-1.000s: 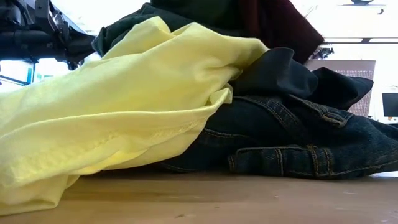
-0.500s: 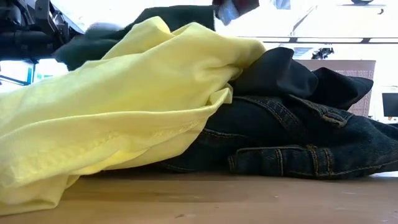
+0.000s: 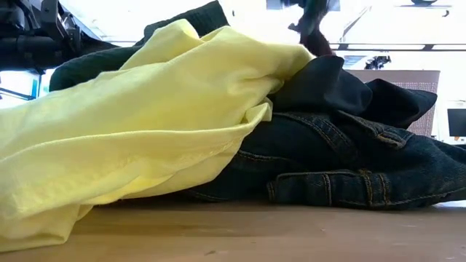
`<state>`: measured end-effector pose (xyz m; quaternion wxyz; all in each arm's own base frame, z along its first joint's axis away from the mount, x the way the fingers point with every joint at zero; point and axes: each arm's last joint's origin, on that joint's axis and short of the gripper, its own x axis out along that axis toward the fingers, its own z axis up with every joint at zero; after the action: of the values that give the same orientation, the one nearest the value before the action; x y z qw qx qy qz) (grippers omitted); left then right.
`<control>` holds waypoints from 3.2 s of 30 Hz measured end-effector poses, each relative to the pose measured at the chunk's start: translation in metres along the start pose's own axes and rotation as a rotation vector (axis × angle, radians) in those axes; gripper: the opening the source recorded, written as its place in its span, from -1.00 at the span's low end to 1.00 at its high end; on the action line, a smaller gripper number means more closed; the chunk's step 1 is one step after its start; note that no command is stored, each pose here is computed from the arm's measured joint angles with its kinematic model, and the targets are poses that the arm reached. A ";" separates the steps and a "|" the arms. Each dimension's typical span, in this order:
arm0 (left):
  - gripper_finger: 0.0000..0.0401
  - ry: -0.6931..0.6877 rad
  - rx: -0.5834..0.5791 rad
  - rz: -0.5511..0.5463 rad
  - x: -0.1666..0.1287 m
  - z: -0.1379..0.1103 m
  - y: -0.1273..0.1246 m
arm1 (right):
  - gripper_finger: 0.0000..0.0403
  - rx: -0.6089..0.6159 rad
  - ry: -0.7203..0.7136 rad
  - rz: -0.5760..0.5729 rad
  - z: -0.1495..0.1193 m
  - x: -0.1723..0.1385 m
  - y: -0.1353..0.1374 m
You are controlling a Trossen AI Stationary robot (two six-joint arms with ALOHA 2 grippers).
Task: Sort clothes
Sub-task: Put the red underwear into the white laundry bin, then put the pink underwear into the white laundry bin
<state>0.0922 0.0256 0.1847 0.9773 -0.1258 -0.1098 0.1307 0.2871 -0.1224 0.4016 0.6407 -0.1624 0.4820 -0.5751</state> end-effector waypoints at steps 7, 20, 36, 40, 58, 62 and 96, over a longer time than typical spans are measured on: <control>-0.98 0.001 -0.019 -0.001 0.000 0.000 0.000 | -0.94 -0.071 0.165 0.175 -0.016 0.067 0.029; -1.00 0.080 -0.052 0.036 0.001 -0.005 -0.001 | -0.09 -0.036 0.262 0.190 -0.053 0.042 0.015; -1.00 0.566 0.197 0.217 0.024 0.042 -0.025 | -0.06 0.204 -0.413 0.327 -0.081 -0.119 0.001; -1.00 0.608 0.211 0.231 0.041 0.042 -0.029 | -0.06 0.229 -0.327 0.181 -0.079 -0.094 -0.009; -1.00 0.692 0.191 0.204 0.053 0.037 -0.039 | 0.29 0.273 0.053 0.404 -0.060 0.031 -0.056; -1.00 0.724 0.169 0.211 0.050 0.034 -0.040 | 0.38 0.279 0.070 0.465 -0.062 0.039 -0.060; 0.05 1.241 0.197 0.153 0.086 0.029 -0.022 | 0.39 0.155 -0.409 0.740 -0.069 -0.130 0.016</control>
<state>0.1714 0.0354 0.2344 0.8539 -0.0951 0.4991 0.1125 0.2574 0.0222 0.4115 0.8965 -0.0404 0.3262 -0.2970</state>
